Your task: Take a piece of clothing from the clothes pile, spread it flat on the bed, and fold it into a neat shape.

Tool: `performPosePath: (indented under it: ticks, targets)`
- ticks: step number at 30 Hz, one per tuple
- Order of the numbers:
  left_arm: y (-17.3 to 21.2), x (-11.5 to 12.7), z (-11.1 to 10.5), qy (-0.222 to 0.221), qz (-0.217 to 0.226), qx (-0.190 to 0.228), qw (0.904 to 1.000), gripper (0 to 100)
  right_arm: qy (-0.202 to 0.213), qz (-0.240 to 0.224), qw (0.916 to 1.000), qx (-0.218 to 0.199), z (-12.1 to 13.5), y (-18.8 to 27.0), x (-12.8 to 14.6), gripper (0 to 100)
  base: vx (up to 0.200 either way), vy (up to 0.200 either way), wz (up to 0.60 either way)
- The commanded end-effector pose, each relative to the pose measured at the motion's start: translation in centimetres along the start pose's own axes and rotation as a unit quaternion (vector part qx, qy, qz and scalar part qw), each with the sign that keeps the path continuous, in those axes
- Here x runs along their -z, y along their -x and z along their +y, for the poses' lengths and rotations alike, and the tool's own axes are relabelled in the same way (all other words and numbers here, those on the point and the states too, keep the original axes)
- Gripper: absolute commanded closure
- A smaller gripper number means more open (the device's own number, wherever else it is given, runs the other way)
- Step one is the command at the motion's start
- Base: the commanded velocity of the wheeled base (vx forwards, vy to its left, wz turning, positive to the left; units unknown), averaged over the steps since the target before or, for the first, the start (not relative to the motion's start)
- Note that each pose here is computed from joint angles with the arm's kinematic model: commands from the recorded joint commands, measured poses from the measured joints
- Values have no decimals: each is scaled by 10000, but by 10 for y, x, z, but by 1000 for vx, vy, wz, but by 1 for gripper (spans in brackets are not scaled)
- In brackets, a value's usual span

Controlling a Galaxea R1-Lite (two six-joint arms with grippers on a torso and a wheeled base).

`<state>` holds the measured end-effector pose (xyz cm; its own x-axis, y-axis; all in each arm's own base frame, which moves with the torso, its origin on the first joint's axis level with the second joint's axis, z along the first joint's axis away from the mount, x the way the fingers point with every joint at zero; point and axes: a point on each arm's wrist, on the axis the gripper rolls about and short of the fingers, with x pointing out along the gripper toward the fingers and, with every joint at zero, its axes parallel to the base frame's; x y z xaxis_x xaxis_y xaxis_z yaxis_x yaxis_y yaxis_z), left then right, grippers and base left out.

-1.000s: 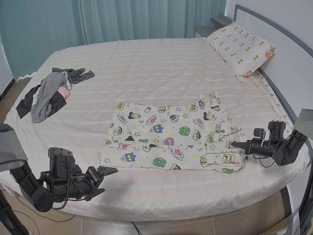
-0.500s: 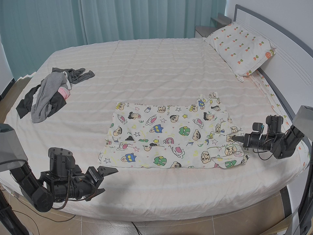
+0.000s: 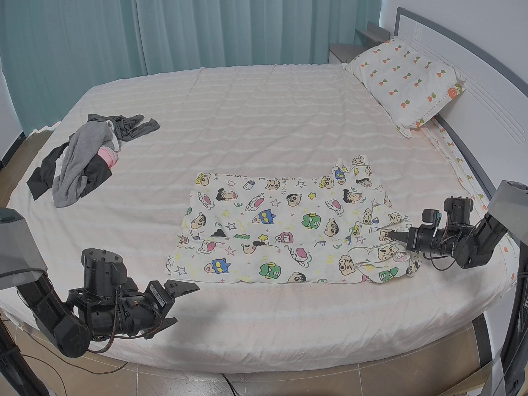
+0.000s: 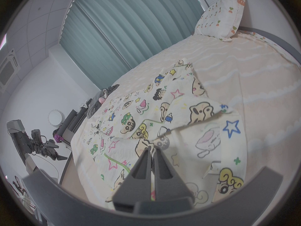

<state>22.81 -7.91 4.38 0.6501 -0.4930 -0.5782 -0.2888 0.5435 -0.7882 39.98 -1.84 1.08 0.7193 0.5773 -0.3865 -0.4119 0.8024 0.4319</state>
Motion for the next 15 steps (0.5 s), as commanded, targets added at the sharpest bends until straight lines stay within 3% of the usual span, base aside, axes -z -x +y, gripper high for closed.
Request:
performPosePath:
  ticks: [1,10,15]
  targets:
    - [0,0,0,1,0,2,10000,0,-67,70,10000,19,-3,-2,2,0,0,0,0]
    - [0,0,0,9,14,9,10000,0,-64,16,10000,66,-4,3,-2,0,0,0,0]
    - [3,0,-4,-24,-15,133,9999,0,-163,-401,9977,516,-7,35,-23,0,0,0,0]
